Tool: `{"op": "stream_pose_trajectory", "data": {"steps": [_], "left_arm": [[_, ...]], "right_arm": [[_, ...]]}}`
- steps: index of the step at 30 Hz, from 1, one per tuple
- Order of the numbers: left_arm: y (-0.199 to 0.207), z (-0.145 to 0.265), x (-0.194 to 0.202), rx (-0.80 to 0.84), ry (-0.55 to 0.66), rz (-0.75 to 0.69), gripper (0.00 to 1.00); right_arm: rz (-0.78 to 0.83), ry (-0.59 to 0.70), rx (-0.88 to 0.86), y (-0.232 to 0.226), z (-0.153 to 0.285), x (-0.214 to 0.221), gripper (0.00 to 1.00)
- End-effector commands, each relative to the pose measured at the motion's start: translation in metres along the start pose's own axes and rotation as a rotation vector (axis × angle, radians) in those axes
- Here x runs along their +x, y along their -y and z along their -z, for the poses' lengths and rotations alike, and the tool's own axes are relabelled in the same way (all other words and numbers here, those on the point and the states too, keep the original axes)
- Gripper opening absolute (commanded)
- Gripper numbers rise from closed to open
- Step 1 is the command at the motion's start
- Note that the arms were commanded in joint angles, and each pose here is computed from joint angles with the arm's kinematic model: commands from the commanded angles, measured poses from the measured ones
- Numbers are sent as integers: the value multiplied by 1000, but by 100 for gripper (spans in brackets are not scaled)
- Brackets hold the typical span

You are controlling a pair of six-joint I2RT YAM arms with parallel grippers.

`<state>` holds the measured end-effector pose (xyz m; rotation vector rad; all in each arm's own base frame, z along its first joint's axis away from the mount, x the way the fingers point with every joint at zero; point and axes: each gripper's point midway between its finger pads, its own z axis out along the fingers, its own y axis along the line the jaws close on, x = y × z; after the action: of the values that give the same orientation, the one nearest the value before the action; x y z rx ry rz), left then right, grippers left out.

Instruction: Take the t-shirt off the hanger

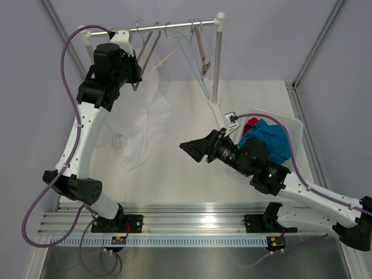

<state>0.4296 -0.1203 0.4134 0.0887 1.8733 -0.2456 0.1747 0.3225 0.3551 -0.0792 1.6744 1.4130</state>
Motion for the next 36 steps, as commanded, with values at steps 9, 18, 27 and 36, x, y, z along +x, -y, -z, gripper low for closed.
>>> {"op": "stream_pose_trajectory", "data": {"steps": [9,18,27,36], "left_arm": [[2,-14,-35,4,99,22,0],[-1,-26,-21,1,59,27,0],[-6,-19,-14,-17,49,41,19],[-7,43,-70,-24,218,58,80]], "right_arm": [[22,-20,-51,-19,-6,-3,83],[22,-22,-51,-18,-7,0,83],[11,-19,-54,-17,-3,1,83],[10,-24,-75,-25,-2,1,83]]}}
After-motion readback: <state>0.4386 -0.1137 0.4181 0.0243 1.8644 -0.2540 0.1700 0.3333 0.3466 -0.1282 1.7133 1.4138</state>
